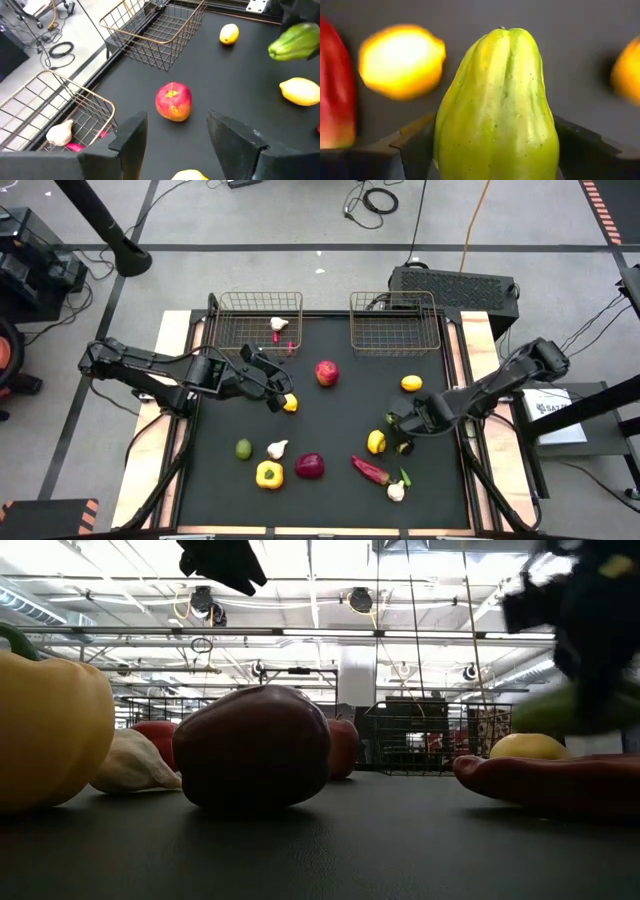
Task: Sort produce into baskets
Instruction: Put the chayote into the left wire basket
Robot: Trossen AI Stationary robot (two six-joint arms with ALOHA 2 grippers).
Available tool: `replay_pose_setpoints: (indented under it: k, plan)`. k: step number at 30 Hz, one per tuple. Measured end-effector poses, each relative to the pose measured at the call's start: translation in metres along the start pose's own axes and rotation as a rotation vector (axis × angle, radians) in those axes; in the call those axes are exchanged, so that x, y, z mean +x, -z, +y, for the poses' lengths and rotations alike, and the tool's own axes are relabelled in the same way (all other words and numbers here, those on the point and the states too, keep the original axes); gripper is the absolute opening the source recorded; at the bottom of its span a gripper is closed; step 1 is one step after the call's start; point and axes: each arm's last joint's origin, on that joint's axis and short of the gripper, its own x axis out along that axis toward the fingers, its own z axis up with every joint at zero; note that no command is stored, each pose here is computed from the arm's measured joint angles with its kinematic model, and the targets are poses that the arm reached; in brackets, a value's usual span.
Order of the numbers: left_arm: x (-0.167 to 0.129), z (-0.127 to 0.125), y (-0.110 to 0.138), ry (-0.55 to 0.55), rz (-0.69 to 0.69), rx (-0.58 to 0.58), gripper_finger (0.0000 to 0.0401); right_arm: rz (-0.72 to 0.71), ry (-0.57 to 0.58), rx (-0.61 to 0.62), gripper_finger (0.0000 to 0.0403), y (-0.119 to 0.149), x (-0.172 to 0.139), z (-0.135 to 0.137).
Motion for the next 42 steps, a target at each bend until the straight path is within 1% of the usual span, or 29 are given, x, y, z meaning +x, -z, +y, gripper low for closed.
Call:
replay_pose_setpoints:
  k: [3,5,7,10,12,15,18,22,25,30,33,36,39,42]
  plan:
    - [-0.005,0.003,-0.001,-0.009,-0.017,-0.007,0.0212,-0.128,0.005,-0.033,0.0329,-0.026,-0.016,-0.001]
    - [-0.009,0.006,-0.003,-0.01,-0.031,-0.016,0.0212,-0.255,0.019,-0.061,0.0329,-0.048,-0.028,-0.003]
    - [-0.012,0.009,-0.004,-0.021,-0.045,-0.024,0.0212,-0.414,0.041,-0.092,0.0329,-0.072,-0.041,-0.005]
    - [-0.02,0.014,-0.006,-0.047,-0.079,-0.05,0.0212,-0.702,0.118,-0.125,0.0329,-0.11,-0.064,-0.008]
    - [-0.024,0.018,-0.007,-0.083,-0.104,-0.066,0.0212,-0.89,0.159,-0.129,0.0329,-0.131,-0.077,-0.011]
    - [-0.028,0.024,-0.008,-0.163,-0.131,-0.053,0.0212,-1.121,0.176,-0.124,0.0329,-0.157,-0.094,-0.016]
    - [-0.031,0.028,-0.005,-0.232,-0.132,-0.041,0.0212,-1.273,0.232,-0.112,0.0329,-0.181,-0.096,-0.024]
    - [-0.033,0.032,-0.001,-0.278,-0.117,-0.053,0.0212,-1.399,0.289,-0.145,0.0329,-0.213,-0.075,-0.031]
    - [-0.033,0.034,0.002,-0.31,-0.098,-0.047,0.0212,-1.416,0.273,-0.146,0.0329,-0.238,-0.049,-0.034]
    - [-0.033,0.036,0.006,-0.331,-0.075,-0.041,0.0212,-1.282,0.276,-0.125,0.0329,-0.277,0.005,-0.034]
    - [-0.033,0.036,0.006,-0.332,-0.075,-0.053,0.0212,-1.187,0.28,-0.12,0.033,-0.299,0.029,-0.031]
    - [-0.033,0.036,0.006,-0.325,-0.072,-0.061,0.0212,-1.076,0.303,-0.156,0.033,-0.315,0.046,-0.027]
    - [-0.034,0.034,0.007,-0.308,-0.066,-0.058,0.0212,-0.987,0.306,-0.158,0.033,-0.327,0.057,-0.026]
    - [-0.036,0.031,0.008,-0.292,-0.069,-0.058,0.0212,-0.935,0.273,-0.168,0.033,-0.336,0.061,-0.026]
